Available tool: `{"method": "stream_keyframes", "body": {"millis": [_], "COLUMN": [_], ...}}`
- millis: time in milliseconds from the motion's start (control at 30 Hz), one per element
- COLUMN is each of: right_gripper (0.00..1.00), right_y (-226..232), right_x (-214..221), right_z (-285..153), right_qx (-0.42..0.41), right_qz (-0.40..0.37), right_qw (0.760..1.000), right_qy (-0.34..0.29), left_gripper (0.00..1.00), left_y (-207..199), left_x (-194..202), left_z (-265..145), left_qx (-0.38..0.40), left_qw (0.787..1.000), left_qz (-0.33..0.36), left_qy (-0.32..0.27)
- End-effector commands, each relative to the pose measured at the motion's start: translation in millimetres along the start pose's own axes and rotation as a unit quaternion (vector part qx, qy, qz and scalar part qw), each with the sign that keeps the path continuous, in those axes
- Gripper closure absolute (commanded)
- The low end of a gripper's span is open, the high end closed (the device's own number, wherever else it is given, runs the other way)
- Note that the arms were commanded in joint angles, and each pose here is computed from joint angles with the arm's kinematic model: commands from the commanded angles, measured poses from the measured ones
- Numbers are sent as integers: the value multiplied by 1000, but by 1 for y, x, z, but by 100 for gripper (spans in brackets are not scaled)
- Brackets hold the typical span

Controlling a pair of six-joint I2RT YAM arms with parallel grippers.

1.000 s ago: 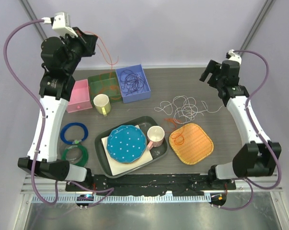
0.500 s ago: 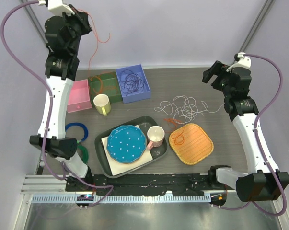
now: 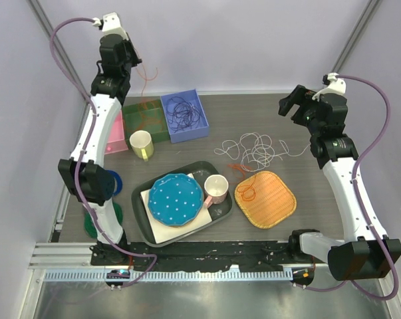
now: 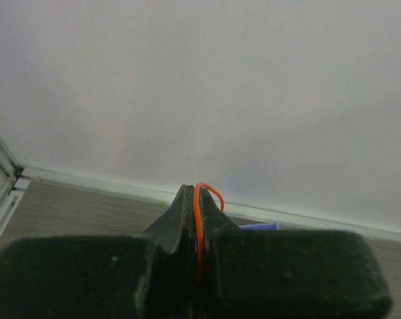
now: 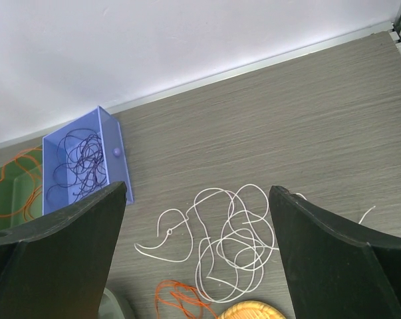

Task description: Untangle the cables

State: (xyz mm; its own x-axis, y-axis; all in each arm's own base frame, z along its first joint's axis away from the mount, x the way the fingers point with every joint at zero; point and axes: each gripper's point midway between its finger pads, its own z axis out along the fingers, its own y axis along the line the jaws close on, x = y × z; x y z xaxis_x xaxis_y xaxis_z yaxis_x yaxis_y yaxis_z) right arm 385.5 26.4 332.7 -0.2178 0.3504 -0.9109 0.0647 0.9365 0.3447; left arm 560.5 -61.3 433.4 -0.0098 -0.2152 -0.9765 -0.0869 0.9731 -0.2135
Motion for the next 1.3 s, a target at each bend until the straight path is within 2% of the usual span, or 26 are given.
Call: {"method": "stream_keyframes", "body": {"millis": [0, 100, 233, 333, 433, 600, 633, 667, 767, 833, 933, 1067, 1133, 1167, 1200, 1233, 1267], "right_gripper": [6, 6, 6, 6, 6, 6, 6, 6, 6, 6, 6, 4, 4, 4, 4, 4, 4], "right_y": [13, 14, 14, 15, 23, 26, 30, 31, 36, 37, 35, 26, 20, 23, 22, 20, 24], "right_x": [-22, -23, -23, -23, -20, -18, -18, -16, -15, -14, -11, -3, 22, 19, 30, 42, 42], "right_z": [-11, -14, -16, -16, -17, -14, -15, -15, -16, -17, -14, 5, 20, 23, 29, 38, 43], "right_qx": [-23, -25, -24, -24, -46, -55, -64, -68, -83, -84, -81, -52, -33, -34, -24, -15, -15], "right_qz": [3, 5, 10, 18, 16, 13, 13, 13, 13, 12, 7, -1, -12, -24, -31, -35, -45], "right_qw": [999, 999, 999, 999, 998, 998, 998, 997, 996, 996, 997, 998, 996, 996, 993, 991, 990], "right_qy": [-38, -38, -39, -36, -27, -22, -20, -17, -11, -9, 0, 26, 82, 85, 108, 127, 131], "left_gripper": [100, 100, 100, 100, 100, 100, 97, 76, 31, 22, 0, 0, 0, 0, 0, 0, 0], "left_y": [23, 40, 82, 91, 81, 90, 91, 92, 89, 82, 68, 38, 27, 6, 6, 1, -12], "left_x": [15, 49, 97, 139, 183, 209, 209, 213, 207, 195, 174, 138, 129, 129, 160, 146, 153], "left_z": [16, 20, 17, 9, 10, 9, 9, 9, 3, -1, -21, -71, -109, -122, -138, -159, -170], "left_qx": [-52, -89, -191, -212, -182, -207, -211, -213, -208, -197, -165, -108, -74, -27, -21, -2, 24], "left_qw": [999, 996, 980, 971, 971, 958, 957, 955, 952, 955, 961, 968, 971, 973, 967, 971, 971], "left_qz": [16, 19, 25, 10, -14, -2, 3, 7, 13, 2, -17, -55, -72, -81, -76, -87, -89], "left_qy": [-3, 19, 53, 108, 153, 196, 199, 206, 224, 222, 222, 218, 215, 215, 242, 222, 222]}}
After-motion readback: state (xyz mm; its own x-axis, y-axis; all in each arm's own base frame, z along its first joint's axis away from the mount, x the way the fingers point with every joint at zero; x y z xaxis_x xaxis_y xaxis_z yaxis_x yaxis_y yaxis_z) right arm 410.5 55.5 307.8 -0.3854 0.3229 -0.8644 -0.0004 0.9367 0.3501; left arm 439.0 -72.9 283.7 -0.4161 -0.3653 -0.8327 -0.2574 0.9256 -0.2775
